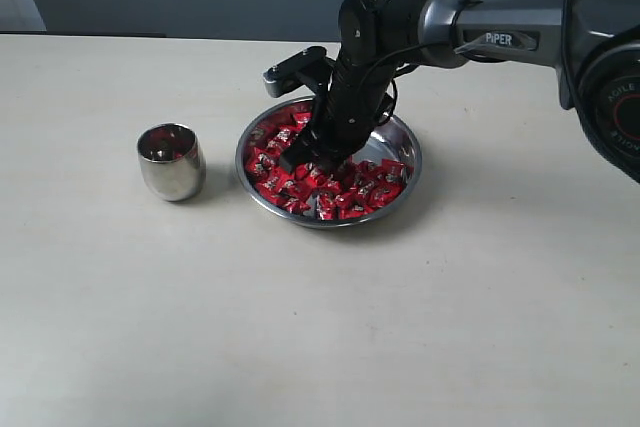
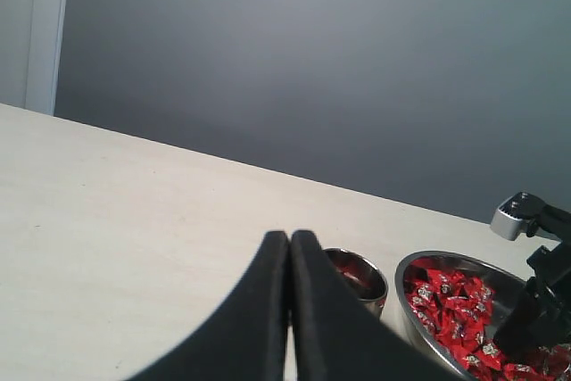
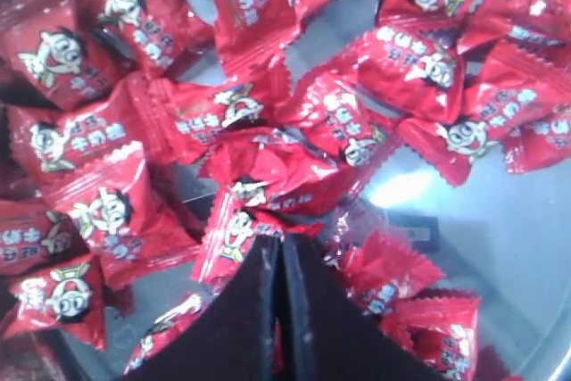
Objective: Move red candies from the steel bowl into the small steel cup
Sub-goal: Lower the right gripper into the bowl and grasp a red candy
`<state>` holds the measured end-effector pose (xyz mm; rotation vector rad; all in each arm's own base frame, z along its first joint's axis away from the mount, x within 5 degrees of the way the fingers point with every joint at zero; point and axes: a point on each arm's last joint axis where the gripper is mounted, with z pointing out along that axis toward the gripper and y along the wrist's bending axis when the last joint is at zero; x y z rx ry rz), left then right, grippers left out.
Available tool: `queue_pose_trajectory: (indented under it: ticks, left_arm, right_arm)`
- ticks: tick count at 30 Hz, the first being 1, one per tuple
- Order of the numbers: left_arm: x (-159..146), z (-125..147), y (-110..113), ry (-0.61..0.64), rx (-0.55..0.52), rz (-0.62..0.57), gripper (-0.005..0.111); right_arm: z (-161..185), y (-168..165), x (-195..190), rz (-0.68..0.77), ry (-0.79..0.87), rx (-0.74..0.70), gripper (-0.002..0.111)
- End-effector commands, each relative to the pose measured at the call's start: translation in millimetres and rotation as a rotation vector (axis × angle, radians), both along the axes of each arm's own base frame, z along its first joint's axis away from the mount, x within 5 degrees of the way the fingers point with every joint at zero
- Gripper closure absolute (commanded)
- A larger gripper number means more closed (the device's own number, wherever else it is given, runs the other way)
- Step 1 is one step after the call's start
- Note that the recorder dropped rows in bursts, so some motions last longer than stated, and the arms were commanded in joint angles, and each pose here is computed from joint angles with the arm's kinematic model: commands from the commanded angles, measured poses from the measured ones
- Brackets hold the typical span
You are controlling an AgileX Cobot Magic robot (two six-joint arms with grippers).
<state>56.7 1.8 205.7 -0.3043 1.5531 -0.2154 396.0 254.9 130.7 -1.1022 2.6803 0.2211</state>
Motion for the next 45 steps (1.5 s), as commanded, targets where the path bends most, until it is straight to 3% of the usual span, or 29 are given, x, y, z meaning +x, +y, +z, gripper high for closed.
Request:
queue_pose_trajectory:
  ticks: [1, 10, 17, 23, 29, 36, 38, 43, 45]
  left_arm:
    - [-0.2, -0.7, 0.1, -0.006, -0.01, 0.002, 0.106]
    - [-0.2, -0.7, 0.1, -0.006, -0.01, 0.002, 0.106]
    - [-0.2, -0.7, 0.1, -0.006, -0.01, 0.002, 0.106]
    - [-0.2, -0.7, 0.1, -0.006, -0.01, 0.002, 0.106]
    - [-0.2, -0.7, 0.1, -0.006, -0.01, 0.002, 0.106]
    - [-0.2, -0.7, 0.1, -0.006, -0.01, 0.002, 0.106]
    - [-0.2, -0.7, 0.1, -0.006, -0.01, 0.002, 0.106]
    - [-0.2, -0.7, 0.1, -0.006, -0.01, 0.002, 0.106]
    - [-0.2, -0.7, 0.1, -0.006, -0.01, 0.002, 0.106]
  right_arm:
    - [4.0, -1.3, 0.5, 0.0, -0.005, -0.001, 0.109]
    - [58.8, 11.3, -0.6, -0.08, -0.097, 0.241, 0.109]
    - [78.0, 38.8, -11.7, -0.002, -0.181, 0.374, 0.109]
    - [77.6, 37.8, -9.5, 0.007, -0.225, 0.338, 0.109]
    - [68.5, 23.9, -6.7, -0.03, -0.193, 0.213, 0.109]
    - [47.7, 15.6, -8.3, 0.023, -0.139, 0.063, 0.109]
    - [44.2, 15.4, -8.0, 0.028, -0.134, 0.055, 0.104]
    - [38.8, 15.5, -7.1, 0.037, -0.131, 0.043, 0.075]
    - [36.9, 15.5, -7.1, 0.037, -0.126, 0.039, 0.069]
